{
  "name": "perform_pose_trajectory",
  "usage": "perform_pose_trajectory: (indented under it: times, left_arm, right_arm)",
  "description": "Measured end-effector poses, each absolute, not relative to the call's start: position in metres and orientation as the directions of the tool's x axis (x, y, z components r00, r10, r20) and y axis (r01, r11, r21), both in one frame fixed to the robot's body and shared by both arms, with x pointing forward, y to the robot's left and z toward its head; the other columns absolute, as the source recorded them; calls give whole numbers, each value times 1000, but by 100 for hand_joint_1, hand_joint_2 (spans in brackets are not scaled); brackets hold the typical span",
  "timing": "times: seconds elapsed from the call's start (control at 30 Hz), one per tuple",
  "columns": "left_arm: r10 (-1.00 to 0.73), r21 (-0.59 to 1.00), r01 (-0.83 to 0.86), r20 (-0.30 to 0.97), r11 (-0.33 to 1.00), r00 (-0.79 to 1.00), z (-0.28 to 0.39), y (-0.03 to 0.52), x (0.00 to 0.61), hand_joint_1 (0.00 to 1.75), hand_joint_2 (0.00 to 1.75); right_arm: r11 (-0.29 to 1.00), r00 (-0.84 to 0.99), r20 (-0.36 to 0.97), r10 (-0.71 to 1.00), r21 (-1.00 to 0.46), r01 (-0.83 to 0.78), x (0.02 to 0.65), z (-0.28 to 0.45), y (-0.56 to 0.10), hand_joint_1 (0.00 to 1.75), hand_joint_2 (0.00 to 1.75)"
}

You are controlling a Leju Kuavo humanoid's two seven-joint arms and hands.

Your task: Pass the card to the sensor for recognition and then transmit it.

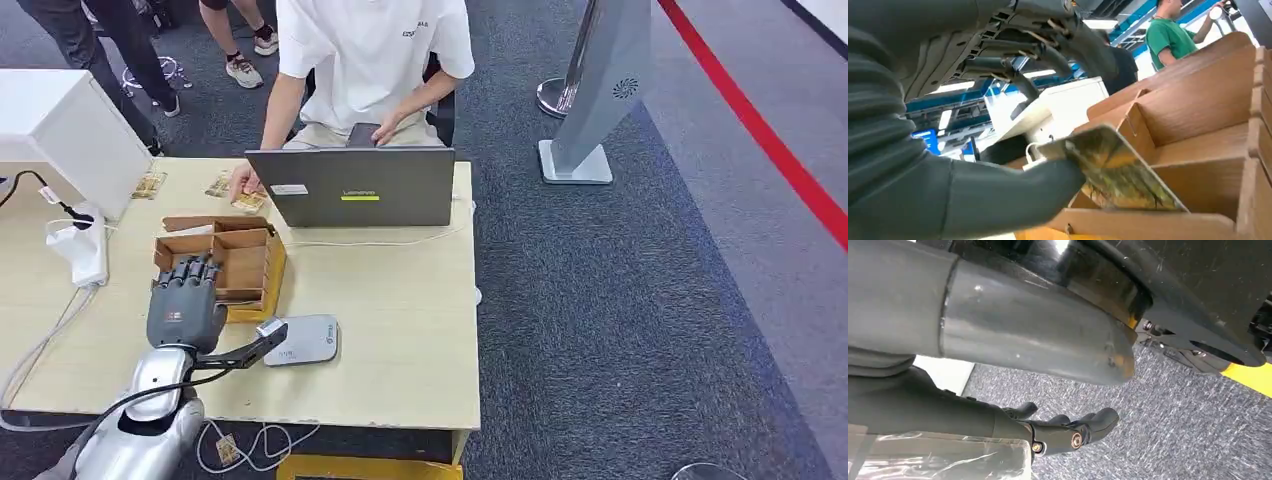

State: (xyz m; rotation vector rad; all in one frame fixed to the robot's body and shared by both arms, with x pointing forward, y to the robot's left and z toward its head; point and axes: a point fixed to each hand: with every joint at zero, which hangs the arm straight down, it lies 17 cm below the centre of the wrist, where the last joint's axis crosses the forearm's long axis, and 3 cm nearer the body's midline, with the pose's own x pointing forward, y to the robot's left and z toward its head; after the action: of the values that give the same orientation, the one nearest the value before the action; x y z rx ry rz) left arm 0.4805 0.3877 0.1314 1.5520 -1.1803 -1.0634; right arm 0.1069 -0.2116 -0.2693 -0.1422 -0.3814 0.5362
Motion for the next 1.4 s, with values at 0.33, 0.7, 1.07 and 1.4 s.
perform_pose_trajectory:
  times: [0.33, 0.7, 1.07, 1.4]
  left_arm:
    - [-979, 968, -205, -108, -143, 172, 126, 387, 479, 175, 175]
    - [-982, 969, -199, -115, -144, 153, 123, 384, 477, 175, 175]
    - [-995, 918, -383, -93, -101, 39, 189, 334, 464, 175, 175]
    - [-991, 888, -460, -71, -9, -117, 251, 278, 462, 175, 175]
  right_arm:
    - [850, 790, 316, 525, -231, -473, 107, -269, -212, 0, 0]
    - [850, 789, 318, 526, -230, -474, 107, -269, -211, 0, 0]
    - [864, 801, 327, 501, -230, -447, 108, -269, -213, 0, 0]
    - [878, 814, 333, 476, -226, -421, 107, -269, -214, 0, 0]
